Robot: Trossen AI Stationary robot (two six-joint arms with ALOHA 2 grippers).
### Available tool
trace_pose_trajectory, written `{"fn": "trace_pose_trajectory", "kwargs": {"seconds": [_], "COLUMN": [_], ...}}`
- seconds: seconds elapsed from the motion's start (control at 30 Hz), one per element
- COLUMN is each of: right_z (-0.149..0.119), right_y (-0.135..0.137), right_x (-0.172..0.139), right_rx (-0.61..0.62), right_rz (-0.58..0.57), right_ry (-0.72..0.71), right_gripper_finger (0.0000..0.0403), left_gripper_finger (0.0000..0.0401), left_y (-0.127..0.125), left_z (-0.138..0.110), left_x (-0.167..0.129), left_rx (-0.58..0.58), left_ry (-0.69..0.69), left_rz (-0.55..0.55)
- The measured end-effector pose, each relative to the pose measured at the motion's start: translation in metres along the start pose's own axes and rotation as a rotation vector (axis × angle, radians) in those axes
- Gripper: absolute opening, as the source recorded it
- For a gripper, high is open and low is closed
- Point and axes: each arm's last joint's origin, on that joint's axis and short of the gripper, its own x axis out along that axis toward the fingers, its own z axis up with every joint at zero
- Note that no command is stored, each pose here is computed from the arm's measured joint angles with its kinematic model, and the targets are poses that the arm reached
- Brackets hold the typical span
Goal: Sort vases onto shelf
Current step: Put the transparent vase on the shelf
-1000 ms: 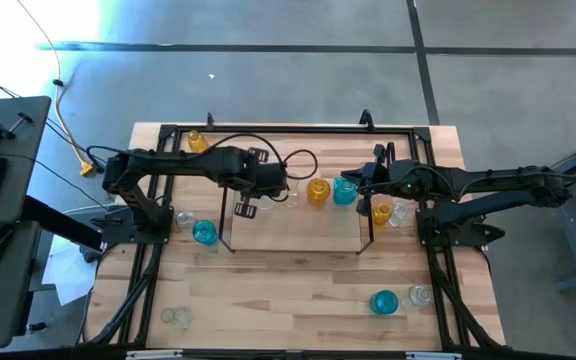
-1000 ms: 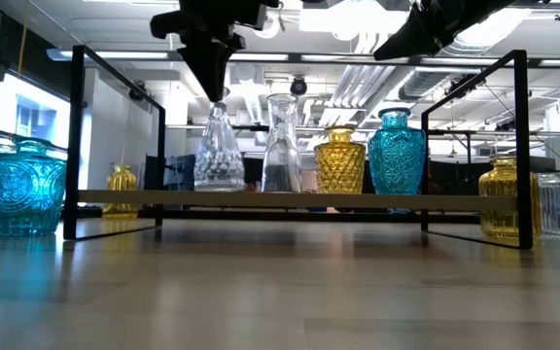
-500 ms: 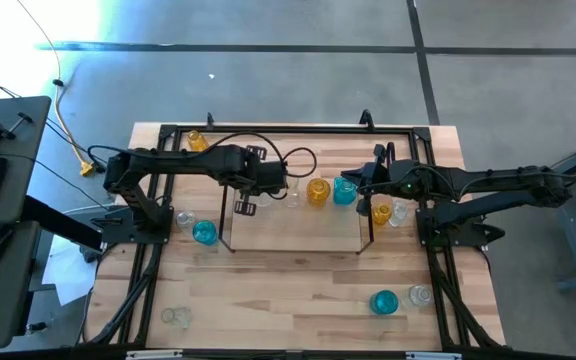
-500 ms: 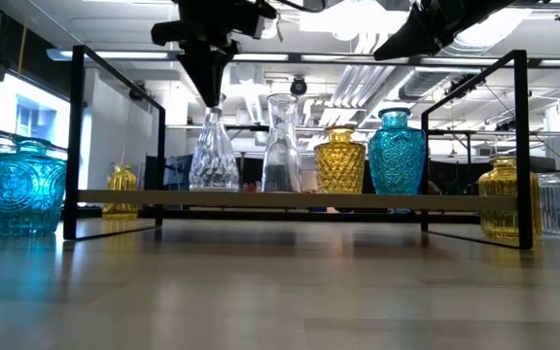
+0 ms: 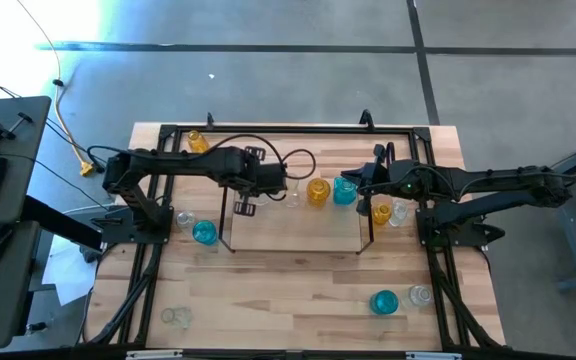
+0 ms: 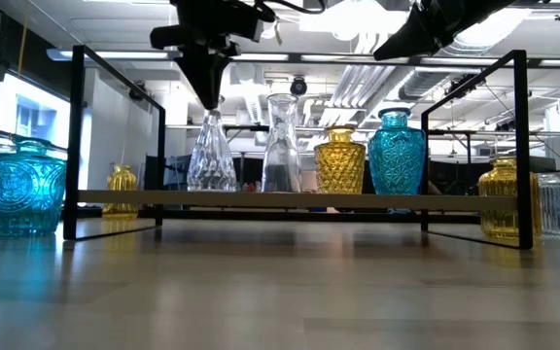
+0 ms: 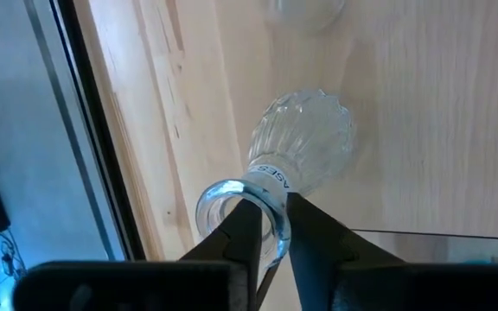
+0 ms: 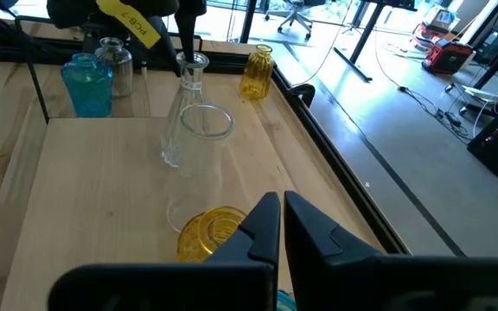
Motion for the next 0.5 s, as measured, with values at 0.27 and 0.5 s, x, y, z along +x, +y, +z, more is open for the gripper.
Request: {"fn": "trace_pose_trajectory", "kwargs": {"seconds": [0.27,0.5], "right_z": [0.0001,0.0001], "right_y": [0.0000,-0.0001], "right_x": [0.0000,0.0000], "right_rx": [-0.005,-0.004], "right_rz": [0.000,-0.001], "right_ry": [-0.001,-0.001], "right_gripper_finger": [0.0000,0.0000], "left_gripper_finger": [0.0086,0.0107], "left_y": [-0.0002,-0.0003], "left_z": [-0.0013,-0.0029], "left_x": [-0.0001,-0.0009], "left_rx": [0.003,0.009], "left_ry": [0.008,0.023], "left_rz": [-0.008,-0.013]}}
